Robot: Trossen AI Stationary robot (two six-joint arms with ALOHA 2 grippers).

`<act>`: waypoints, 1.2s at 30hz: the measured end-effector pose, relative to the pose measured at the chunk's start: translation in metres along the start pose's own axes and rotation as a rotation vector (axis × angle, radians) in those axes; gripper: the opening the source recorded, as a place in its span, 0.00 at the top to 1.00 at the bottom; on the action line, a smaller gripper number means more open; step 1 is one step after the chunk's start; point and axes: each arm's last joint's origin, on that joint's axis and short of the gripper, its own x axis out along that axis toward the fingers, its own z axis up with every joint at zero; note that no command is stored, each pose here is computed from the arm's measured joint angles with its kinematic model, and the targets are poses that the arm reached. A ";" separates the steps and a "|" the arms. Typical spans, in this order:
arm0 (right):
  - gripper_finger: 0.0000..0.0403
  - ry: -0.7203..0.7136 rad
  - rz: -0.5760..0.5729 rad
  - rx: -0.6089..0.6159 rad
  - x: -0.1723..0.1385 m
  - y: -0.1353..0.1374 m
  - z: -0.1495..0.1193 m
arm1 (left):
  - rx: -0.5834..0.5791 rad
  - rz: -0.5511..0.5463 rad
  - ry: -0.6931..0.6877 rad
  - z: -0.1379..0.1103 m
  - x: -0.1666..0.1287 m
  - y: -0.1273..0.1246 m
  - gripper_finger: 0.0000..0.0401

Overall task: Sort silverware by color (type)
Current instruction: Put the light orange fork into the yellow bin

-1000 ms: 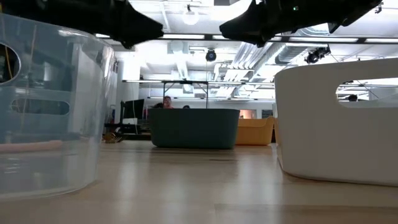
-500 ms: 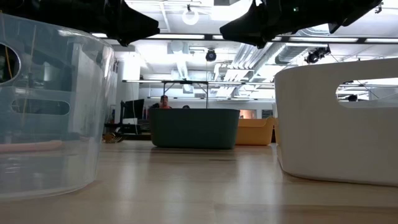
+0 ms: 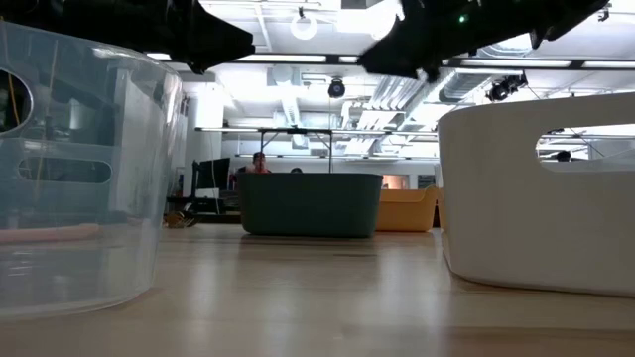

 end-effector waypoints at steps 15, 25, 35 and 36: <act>0.64 0.599 -0.896 0.253 -0.019 -0.101 -0.024 | -0.026 -0.001 0.004 0.000 0.000 0.000 0.58; 0.64 0.768 -1.039 0.509 -0.042 -0.140 -0.098 | -0.027 -0.002 0.009 -0.001 0.000 0.000 0.58; 0.64 0.841 -1.068 0.562 -0.058 -0.140 -0.127 | -0.027 -0.002 0.009 -0.001 0.000 0.000 0.58; 0.64 0.842 -1.068 0.562 -0.059 -0.140 -0.128 | -0.027 -0.002 0.009 -0.001 0.000 0.000 0.58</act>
